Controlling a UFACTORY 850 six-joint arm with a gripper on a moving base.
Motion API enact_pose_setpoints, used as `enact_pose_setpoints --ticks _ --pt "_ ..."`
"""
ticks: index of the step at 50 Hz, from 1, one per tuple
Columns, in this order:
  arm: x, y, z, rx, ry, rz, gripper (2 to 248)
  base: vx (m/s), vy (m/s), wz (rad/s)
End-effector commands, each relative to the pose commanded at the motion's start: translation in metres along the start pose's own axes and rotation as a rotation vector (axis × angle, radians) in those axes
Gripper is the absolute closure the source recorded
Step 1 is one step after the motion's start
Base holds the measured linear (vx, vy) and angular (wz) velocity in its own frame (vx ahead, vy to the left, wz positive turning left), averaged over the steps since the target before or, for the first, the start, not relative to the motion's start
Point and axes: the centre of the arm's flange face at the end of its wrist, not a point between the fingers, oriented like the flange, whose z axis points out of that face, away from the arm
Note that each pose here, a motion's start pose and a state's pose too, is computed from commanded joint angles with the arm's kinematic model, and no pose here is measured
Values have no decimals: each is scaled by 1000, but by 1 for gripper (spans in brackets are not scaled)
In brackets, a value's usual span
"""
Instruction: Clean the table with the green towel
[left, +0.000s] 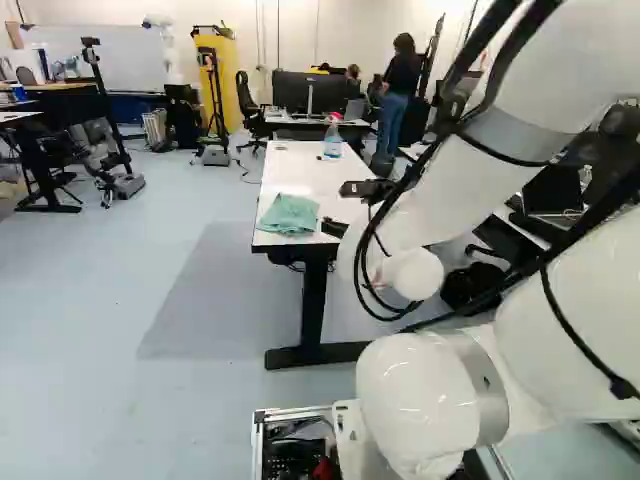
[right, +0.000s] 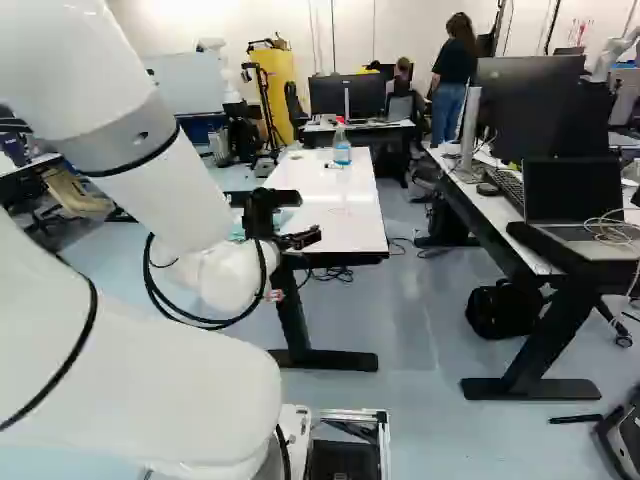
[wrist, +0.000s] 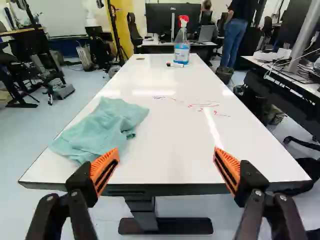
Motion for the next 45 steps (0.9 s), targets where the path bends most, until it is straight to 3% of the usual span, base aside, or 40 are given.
enact_pose_setpoints --ticks 30,45 --pt "1 0 0 0 3 0 3 0 0 0" --pt "20 -3 13 10 35 -3 3 0 0 0"
